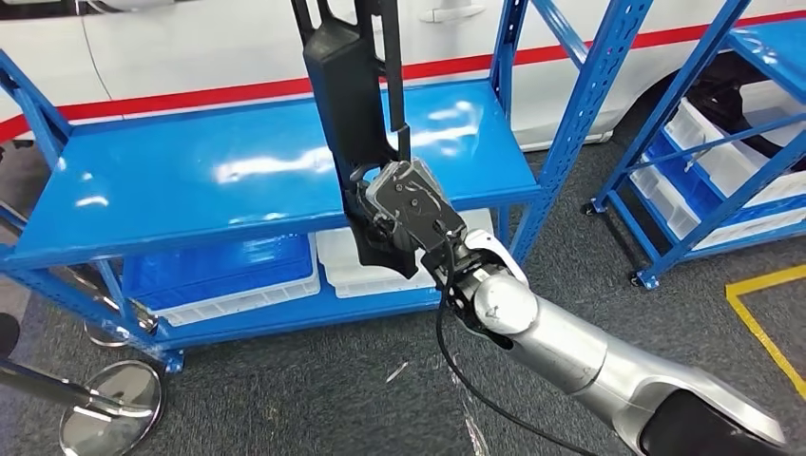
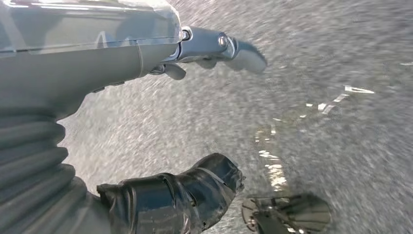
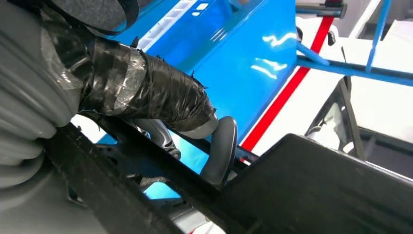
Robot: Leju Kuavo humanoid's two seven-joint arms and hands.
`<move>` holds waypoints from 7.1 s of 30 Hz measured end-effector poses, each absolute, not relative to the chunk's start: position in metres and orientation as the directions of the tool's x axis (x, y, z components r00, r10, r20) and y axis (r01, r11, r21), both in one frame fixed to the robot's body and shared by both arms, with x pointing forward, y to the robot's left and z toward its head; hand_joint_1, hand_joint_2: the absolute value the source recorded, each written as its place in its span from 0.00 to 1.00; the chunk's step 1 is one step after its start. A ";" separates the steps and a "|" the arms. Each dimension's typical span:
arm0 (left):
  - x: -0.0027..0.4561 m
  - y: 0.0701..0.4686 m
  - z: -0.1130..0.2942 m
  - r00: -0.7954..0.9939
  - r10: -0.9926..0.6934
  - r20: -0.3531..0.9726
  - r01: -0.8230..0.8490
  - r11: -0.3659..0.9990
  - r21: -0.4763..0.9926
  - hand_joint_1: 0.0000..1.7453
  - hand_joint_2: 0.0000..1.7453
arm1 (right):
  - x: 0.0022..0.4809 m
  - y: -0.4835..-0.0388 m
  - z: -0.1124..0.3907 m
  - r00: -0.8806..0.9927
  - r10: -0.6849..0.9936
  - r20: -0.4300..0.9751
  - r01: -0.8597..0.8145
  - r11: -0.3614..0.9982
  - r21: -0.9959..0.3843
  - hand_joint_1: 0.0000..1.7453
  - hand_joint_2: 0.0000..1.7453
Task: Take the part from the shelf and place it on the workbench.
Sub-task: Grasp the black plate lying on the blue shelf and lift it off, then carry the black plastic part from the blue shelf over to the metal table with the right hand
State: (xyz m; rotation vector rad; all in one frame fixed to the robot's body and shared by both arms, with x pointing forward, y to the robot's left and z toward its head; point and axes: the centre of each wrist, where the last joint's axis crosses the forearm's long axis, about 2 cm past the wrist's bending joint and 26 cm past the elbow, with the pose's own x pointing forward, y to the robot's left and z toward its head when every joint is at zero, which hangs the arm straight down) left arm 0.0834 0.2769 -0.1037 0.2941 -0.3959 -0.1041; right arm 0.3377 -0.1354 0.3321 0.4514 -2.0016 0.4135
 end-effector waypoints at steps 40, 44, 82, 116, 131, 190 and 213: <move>0.084 0.312 -0.103 0.938 -0.065 0.340 -0.069 0.927 0.368 0.00 1.00 | 0.333 -0.153 0.328 -0.436 -0.101 0.894 -0.448 0.886 -0.118 1.00 1.00; 0.084 0.310 -0.103 0.938 -0.069 0.341 -0.065 0.928 0.367 0.00 1.00 | 0.332 -0.154 0.331 -0.436 -0.115 0.892 -0.453 0.885 -0.108 1.00 1.00; 0.082 0.307 -0.104 0.920 -0.092 0.381 -0.062 0.926 0.373 0.00 1.00 | 0.334 -0.161 0.344 -0.491 -0.021 0.871 -0.410 0.888 -0.210 1.00 1.00; 0.080 0.298 -0.103 0.935 -0.175 0.308 0.004 0.874 0.486 0.00 1.00 | 0.324 -0.172 0.327 -0.483 -0.024 0.875 -0.332 0.930 -0.157 1.00 1.00; 0.081 0.292 -0.103 0.919 -0.198 0.341 0.015 0.881 0.472 0.00 1.00 | 0.314 -0.199 0.285 -0.435 -0.139 0.889 -0.247 0.969 0.031 1.00 1.00; 0.082 0.282 -0.103 0.916 -0.215 0.339 0.039 0.888 0.457 0.00 1.00 | 0.283 -0.206 0.293 -0.541 -0.029 0.841 -0.182 0.980 -0.083 1.00 1.00; 0.081 0.281 -0.103 0.912 -0.232 0.338 0.054 0.884 0.464 0.00 1.00 | 0.281 -0.206 0.299 -0.561 -0.019 0.828 -0.173 0.980 -0.094 1.00 1.00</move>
